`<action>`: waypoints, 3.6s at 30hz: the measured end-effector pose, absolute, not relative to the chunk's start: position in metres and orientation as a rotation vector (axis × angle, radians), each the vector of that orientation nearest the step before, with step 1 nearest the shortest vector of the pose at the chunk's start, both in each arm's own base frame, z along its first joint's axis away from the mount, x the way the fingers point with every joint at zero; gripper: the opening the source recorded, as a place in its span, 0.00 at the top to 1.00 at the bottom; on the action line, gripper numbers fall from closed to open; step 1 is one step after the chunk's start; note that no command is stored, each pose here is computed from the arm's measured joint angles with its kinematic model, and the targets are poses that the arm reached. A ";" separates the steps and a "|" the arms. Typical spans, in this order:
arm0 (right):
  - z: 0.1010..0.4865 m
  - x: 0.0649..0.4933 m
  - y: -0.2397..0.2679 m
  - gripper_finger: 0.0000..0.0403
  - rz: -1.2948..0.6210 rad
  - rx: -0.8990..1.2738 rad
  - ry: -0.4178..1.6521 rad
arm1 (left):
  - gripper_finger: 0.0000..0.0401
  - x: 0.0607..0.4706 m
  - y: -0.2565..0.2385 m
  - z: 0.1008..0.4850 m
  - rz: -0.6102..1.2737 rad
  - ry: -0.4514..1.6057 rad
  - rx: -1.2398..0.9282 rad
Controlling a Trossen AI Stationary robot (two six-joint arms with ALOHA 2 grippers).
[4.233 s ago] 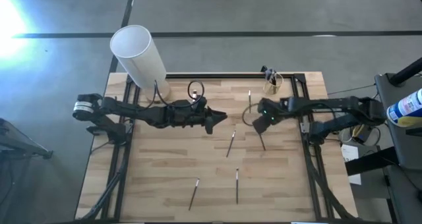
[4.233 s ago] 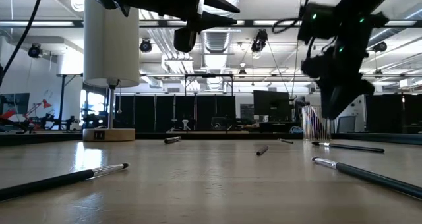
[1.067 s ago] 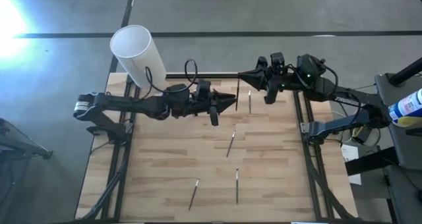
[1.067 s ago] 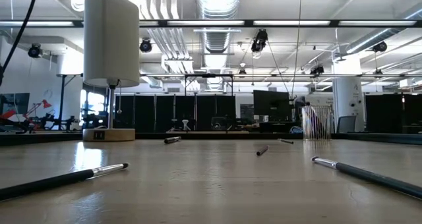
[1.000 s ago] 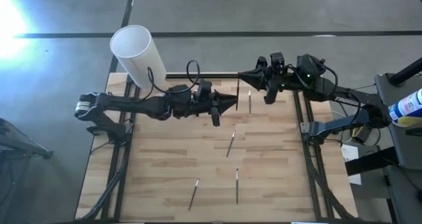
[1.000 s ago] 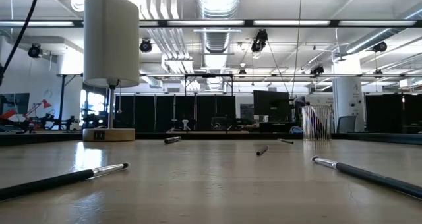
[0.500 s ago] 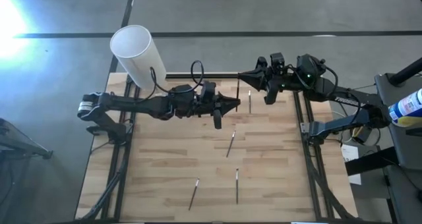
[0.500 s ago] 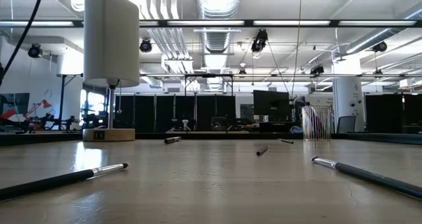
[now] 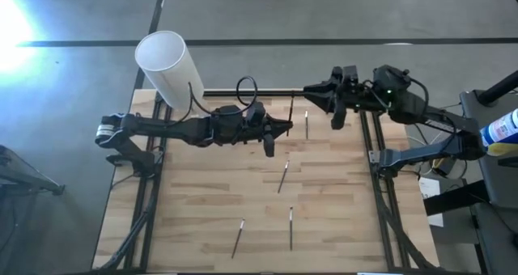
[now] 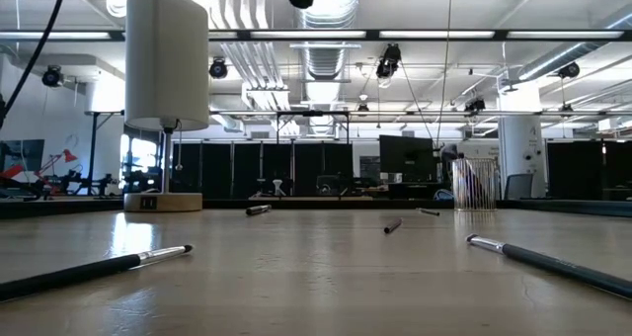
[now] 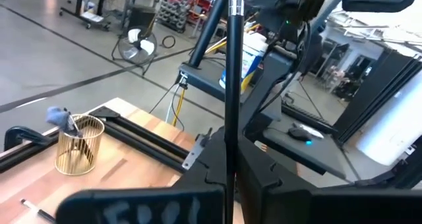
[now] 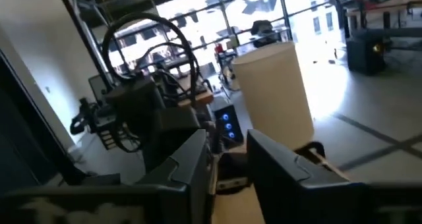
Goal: Put items in baskets/containers
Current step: Put the lash brush into the yellow container, then put the eyeshadow brush into the yellow container
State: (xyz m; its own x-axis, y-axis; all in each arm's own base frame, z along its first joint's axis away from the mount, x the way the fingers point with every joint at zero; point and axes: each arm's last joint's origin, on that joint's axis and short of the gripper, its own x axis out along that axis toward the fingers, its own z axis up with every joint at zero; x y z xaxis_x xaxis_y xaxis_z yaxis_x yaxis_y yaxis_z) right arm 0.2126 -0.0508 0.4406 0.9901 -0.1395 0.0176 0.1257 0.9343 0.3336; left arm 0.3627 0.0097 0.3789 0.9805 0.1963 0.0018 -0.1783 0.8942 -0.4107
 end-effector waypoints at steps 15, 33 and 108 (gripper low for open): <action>0.415 0.250 -0.056 0.59 -0.057 0.505 0.085 | 0.98 0.363 0.010 0.380 0.193 -0.047 -0.414; 0.422 0.237 -0.058 0.96 -0.174 0.408 0.042 | 0.86 0.362 0.017 0.375 0.233 -0.019 -0.465; 0.272 0.108 -0.106 0.97 -0.838 0.329 0.330 | 1.00 0.260 0.046 0.306 0.560 0.281 -0.514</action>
